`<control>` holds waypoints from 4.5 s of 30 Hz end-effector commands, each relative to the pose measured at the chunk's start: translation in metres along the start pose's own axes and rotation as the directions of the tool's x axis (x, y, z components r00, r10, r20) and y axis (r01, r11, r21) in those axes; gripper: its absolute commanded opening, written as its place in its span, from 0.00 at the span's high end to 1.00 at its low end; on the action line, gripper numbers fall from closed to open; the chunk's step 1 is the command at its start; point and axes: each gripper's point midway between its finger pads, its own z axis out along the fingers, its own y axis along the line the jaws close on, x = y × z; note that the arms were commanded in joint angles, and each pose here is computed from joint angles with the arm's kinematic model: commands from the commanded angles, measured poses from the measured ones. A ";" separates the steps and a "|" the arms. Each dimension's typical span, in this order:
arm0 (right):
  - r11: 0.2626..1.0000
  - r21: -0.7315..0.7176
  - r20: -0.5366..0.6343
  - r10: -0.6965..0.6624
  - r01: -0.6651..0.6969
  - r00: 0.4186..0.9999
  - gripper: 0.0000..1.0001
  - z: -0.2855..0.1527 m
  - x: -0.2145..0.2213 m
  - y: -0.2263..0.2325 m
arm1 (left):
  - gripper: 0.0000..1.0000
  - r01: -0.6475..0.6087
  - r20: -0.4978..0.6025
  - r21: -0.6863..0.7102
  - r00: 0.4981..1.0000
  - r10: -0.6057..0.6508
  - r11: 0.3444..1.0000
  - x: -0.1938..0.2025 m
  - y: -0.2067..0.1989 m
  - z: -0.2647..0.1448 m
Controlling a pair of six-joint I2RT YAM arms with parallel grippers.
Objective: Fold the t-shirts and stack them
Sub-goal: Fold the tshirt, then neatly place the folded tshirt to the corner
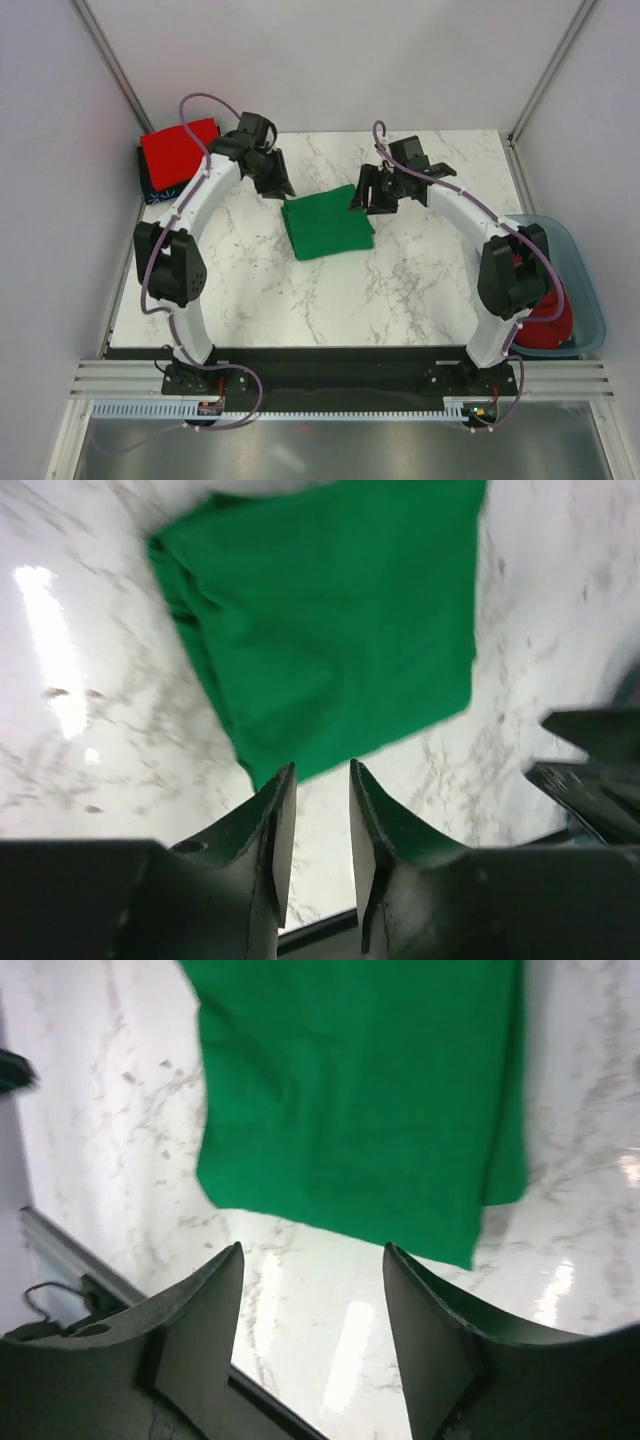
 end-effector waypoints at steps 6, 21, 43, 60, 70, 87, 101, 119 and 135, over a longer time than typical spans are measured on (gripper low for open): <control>0.979 -0.175 -0.044 0.102 -0.109 0.994 0.71 0.046 0.045 0.000 | 0.73 -0.039 -0.088 0.148 0.995 0.052 0.988 0.110 -0.049 0.039; 0.984 0.059 -0.207 0.176 -0.168 0.962 0.89 0.073 0.176 -0.100 | 0.79 -0.057 -0.182 -0.011 0.982 0.054 0.998 0.183 0.037 0.080; 0.985 -0.143 -0.135 0.076 -0.095 0.988 0.71 0.079 0.066 -0.009 | 0.78 -0.064 -0.091 0.275 0.992 0.093 0.959 0.123 -0.064 0.079; 0.977 0.161 -0.213 0.172 -0.139 0.962 0.73 0.039 0.185 -0.121 | 0.80 -0.125 -0.269 0.008 0.955 0.123 0.992 0.224 0.065 0.098; 0.957 0.281 -0.161 0.116 -0.068 0.980 0.67 -0.012 0.161 -0.118 | 0.64 -0.076 -0.175 0.211 0.978 0.114 0.974 0.233 0.017 0.009; 0.989 0.129 -0.145 0.091 -0.073 0.985 0.55 -0.053 0.179 -0.082 | 0.04 0.001 0.286 0.071 0.958 -0.021 0.997 0.083 0.074 0.009; 0.992 0.104 -0.167 0.085 -0.068 0.982 0.55 -0.066 0.191 -0.076 | 0.22 0.104 0.165 0.113 0.979 -0.122 0.988 0.072 0.087 0.109; 0.994 0.091 -0.155 0.071 -0.057 0.985 0.55 -0.071 0.185 -0.071 | 0.98 0.105 0.124 0.288 0.982 -0.146 0.952 0.067 0.050 0.088; 0.999 0.037 -0.094 0.017 -0.014 0.995 0.58 -0.086 0.174 -0.056 | 0.98 -0.091 0.385 0.101 0.922 0.045 0.991 -0.077 0.068 -0.004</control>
